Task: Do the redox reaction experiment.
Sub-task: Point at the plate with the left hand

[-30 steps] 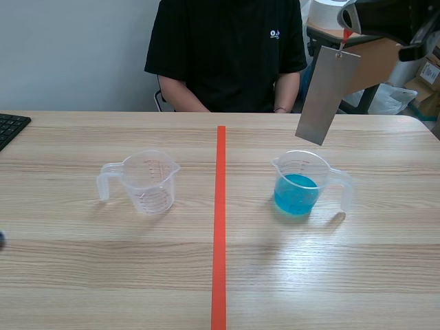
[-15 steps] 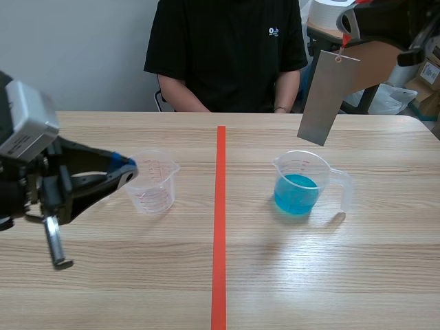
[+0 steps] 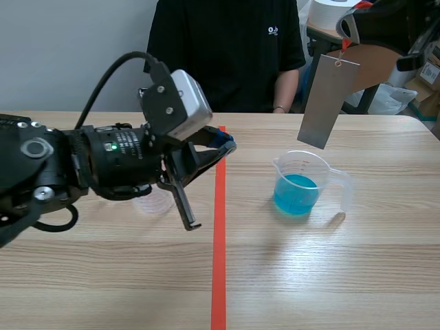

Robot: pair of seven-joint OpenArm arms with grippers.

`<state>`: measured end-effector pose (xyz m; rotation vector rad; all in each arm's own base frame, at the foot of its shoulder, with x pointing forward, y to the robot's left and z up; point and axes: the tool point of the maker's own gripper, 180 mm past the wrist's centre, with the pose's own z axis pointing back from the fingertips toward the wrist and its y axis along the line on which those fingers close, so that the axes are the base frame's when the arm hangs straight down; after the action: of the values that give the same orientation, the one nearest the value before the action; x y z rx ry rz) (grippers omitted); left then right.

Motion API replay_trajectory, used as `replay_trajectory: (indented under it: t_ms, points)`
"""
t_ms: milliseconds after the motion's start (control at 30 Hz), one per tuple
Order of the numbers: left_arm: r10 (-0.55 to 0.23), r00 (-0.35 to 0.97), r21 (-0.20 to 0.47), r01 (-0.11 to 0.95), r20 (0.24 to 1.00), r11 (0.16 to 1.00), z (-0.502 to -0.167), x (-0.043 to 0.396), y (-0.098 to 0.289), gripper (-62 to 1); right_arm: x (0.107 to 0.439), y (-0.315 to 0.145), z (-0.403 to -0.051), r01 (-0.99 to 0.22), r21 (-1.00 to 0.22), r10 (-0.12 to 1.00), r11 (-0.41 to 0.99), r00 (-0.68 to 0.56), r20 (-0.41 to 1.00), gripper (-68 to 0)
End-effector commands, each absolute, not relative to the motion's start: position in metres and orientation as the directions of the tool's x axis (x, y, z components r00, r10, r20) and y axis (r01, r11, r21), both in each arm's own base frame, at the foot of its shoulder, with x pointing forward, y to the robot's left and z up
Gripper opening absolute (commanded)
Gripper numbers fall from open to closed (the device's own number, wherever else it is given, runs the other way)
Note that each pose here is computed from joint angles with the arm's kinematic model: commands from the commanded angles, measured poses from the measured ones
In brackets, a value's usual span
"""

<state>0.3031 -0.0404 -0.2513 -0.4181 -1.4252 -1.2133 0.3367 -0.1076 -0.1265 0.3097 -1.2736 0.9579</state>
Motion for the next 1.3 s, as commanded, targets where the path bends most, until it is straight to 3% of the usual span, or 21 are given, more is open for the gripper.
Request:
replay_trajectory:
  t_ms: [0,733,1267]
  points:
    - [-0.359,-0.285,0.427,0.799,0.889,0.423,-0.246,0.313,-0.046,-56.2,0.339,-0.11,-0.116,-0.735,-0.311,0.421,0.602,-0.039,0.906,-66.0]
    - [-0.317,-0.345,0.455,0.794,0.883,0.404,-0.248,0.368,-0.128,-56.2,0.339,-0.11,-0.116,-0.735,-0.311,0.418,0.602,-0.041,0.907,-66.0]
    - [-0.315,-0.358,0.466,0.784,0.879,0.41,-0.262,0.38,-0.133,-56.2,0.339,-0.11,-0.116,-0.736,-0.312,0.419,0.602,-0.042,0.907,-66.0]
